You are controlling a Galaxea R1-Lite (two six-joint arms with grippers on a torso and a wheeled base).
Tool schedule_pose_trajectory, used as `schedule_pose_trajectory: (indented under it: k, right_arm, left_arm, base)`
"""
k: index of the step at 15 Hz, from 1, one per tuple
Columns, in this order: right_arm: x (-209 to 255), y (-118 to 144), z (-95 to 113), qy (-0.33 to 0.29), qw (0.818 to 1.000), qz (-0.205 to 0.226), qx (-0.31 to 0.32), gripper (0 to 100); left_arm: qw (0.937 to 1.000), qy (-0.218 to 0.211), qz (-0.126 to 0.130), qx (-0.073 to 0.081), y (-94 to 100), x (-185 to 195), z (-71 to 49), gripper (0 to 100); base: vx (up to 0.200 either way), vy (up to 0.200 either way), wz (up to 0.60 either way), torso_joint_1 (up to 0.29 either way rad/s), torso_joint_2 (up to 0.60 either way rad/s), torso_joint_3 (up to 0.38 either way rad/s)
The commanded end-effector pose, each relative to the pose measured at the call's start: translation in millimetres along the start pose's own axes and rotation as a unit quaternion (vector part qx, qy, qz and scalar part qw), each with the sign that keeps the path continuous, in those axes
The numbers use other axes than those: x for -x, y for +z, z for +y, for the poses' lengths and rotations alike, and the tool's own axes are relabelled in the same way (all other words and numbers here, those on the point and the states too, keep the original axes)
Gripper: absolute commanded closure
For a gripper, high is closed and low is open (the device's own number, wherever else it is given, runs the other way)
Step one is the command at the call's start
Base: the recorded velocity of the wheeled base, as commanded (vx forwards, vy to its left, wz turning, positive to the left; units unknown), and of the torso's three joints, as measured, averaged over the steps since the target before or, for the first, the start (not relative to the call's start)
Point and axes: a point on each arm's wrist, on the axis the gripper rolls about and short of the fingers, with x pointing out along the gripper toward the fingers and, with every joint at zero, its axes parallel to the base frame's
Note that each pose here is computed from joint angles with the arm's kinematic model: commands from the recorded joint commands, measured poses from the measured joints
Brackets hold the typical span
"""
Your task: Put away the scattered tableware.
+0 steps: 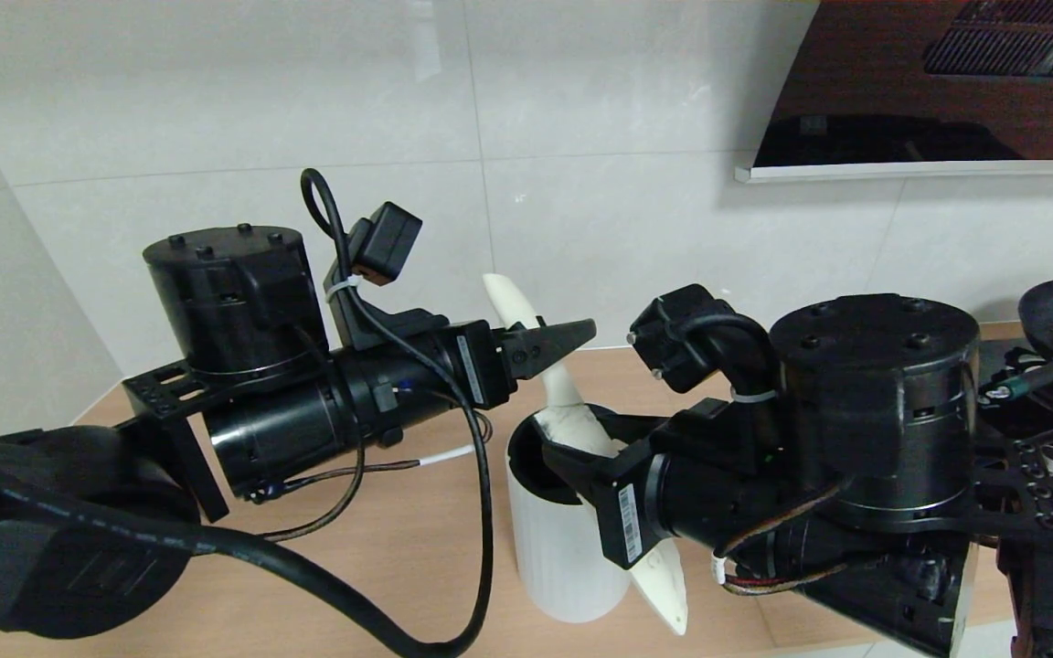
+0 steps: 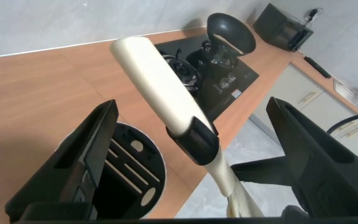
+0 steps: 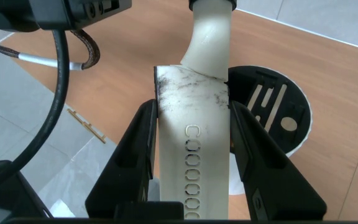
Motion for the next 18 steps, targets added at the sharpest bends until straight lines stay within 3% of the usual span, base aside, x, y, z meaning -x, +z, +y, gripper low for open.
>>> schedule_pose_trajectory:
  k: [1, 11, 12, 18]
  right_arm:
    - [-0.1, 0.0, 0.1, 0.000, 1.000, 0.000, -0.001, 100]
    - [-0.5, -0.8, 0.1, 0.001, 1.000, 0.001, 0.000, 100]
    - [-0.5, -0.8, 0.1, 0.001, 1.000, 0.001, 0.000, 100]
    - [-0.5, -0.3, 0.2, 0.000, 1.000, 0.001, 0.000, 100]
  left_arm:
    - [1.0000, -0.001, -0.001, 0.000, 0.5, 0.6, -0.8, 0]
    - [1.0000, -0.007, 0.003, 0.000, -1.6, -1.4, -3.5, 0]
    - [1.0000, -0.008, 0.003, -0.001, -1.4, -1.7, -4.1, 100]
    - [0.9999, -0.012, 0.002, -0.001, -0.7, -2.2, -5.5, 100]
  base:
    - [0.000, 0.000, 0.00, 0.000, 0.00, 0.000]
    - [0.000, 0.000, 0.00, 0.000, 0.00, 0.000]
    - [0.000, 0.000, 0.00, 0.000, 0.00, 0.000]
    - [0.000, 0.000, 0.00, 0.000, 0.00, 0.000]
